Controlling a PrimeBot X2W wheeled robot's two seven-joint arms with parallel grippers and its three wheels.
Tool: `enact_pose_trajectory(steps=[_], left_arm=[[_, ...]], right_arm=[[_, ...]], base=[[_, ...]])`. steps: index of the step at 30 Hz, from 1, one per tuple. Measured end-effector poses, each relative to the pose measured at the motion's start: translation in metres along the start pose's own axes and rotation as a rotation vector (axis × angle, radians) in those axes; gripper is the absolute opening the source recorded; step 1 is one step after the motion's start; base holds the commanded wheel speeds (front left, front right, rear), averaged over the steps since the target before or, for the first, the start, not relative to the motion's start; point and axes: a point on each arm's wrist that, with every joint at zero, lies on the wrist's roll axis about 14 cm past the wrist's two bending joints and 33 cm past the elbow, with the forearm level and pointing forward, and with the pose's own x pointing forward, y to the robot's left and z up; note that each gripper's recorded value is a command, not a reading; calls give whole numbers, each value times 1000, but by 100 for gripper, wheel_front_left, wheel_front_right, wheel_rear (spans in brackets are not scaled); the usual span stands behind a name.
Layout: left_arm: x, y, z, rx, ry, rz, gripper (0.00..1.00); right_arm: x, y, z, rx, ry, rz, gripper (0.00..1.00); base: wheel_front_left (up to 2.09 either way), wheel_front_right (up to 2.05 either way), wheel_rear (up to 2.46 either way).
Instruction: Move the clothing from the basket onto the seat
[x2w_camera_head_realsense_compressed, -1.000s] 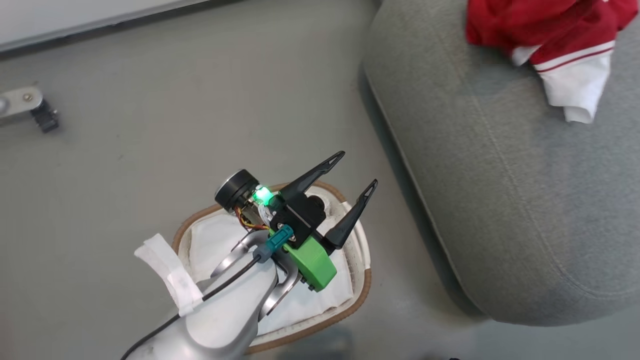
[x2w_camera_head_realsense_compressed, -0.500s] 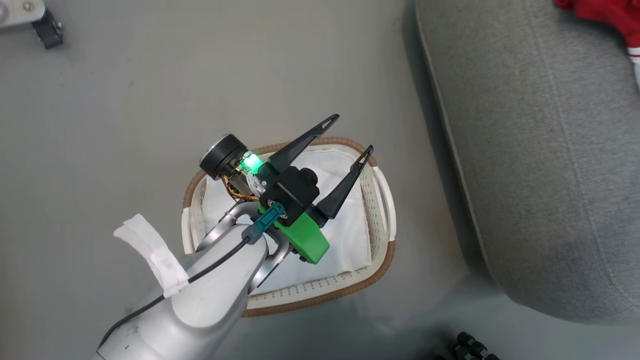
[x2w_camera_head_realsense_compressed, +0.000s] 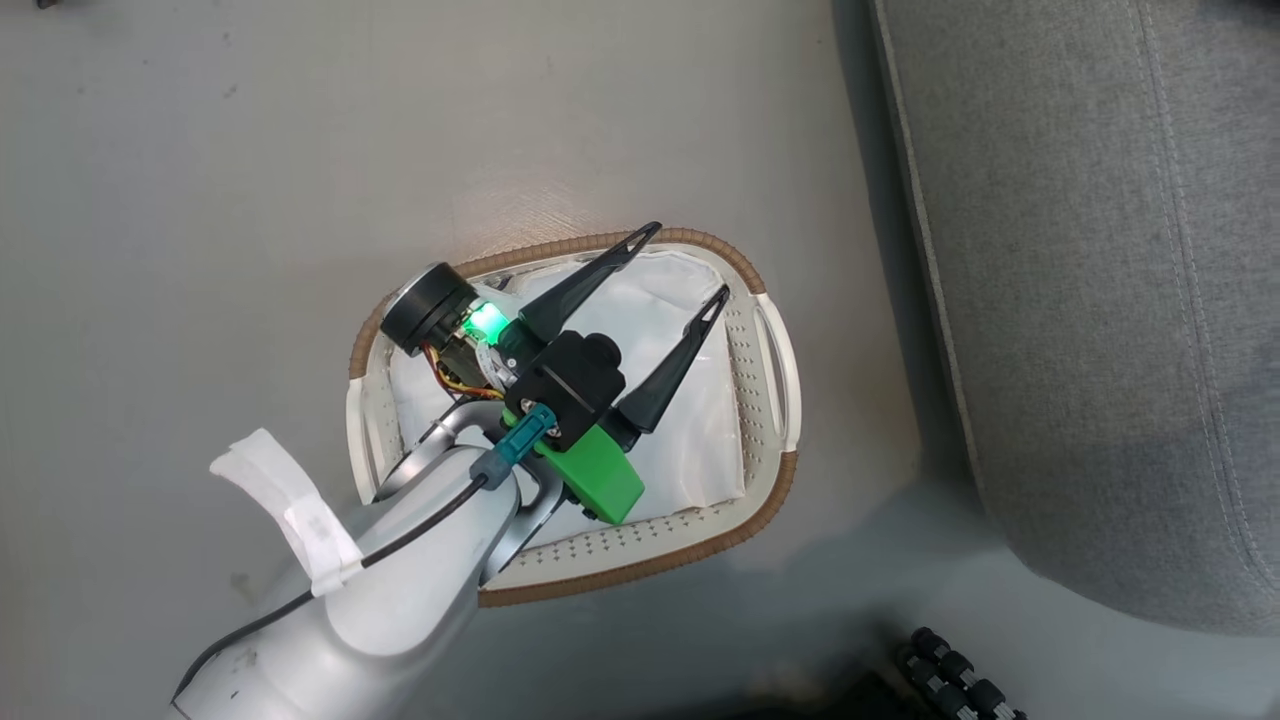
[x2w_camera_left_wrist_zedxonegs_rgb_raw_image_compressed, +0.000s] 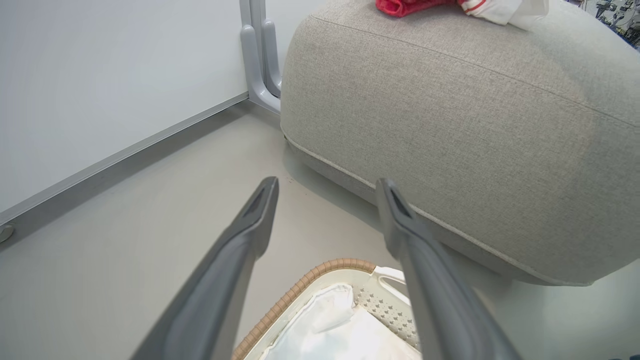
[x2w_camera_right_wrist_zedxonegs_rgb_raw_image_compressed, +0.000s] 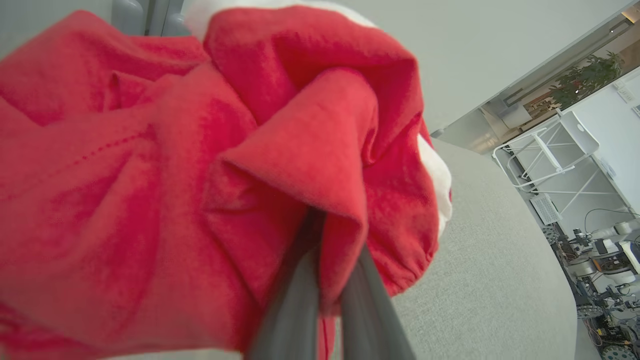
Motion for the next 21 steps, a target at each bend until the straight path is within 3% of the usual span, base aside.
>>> enact_pose_trajectory(steps=[1, 2, 3, 14, 21], left_arm=[[1, -2, 1, 1, -3, -5, 100], [2, -3, 3, 3, -7, -9, 100], [3, -4, 5, 4, -9, -11, 100], [5, -10, 39, -12, -67, 12, 100], [-11, -6, 72, -16, -129, 88, 100]], right_arm=[[-2, 0, -1, -2, 0, 2, 44], [-5, 0, -3, 1, 2, 2, 93], [-7, 1, -4, 6, 2, 2, 100], [-51, 4, -6, 40, -32, 27, 100], [-71, -5, 33, 75, -150, 41, 100]], base=[[0, 0, 0], [0, 0, 0], [0, 0, 0], [0, 0, 0], [0, 0, 0]])
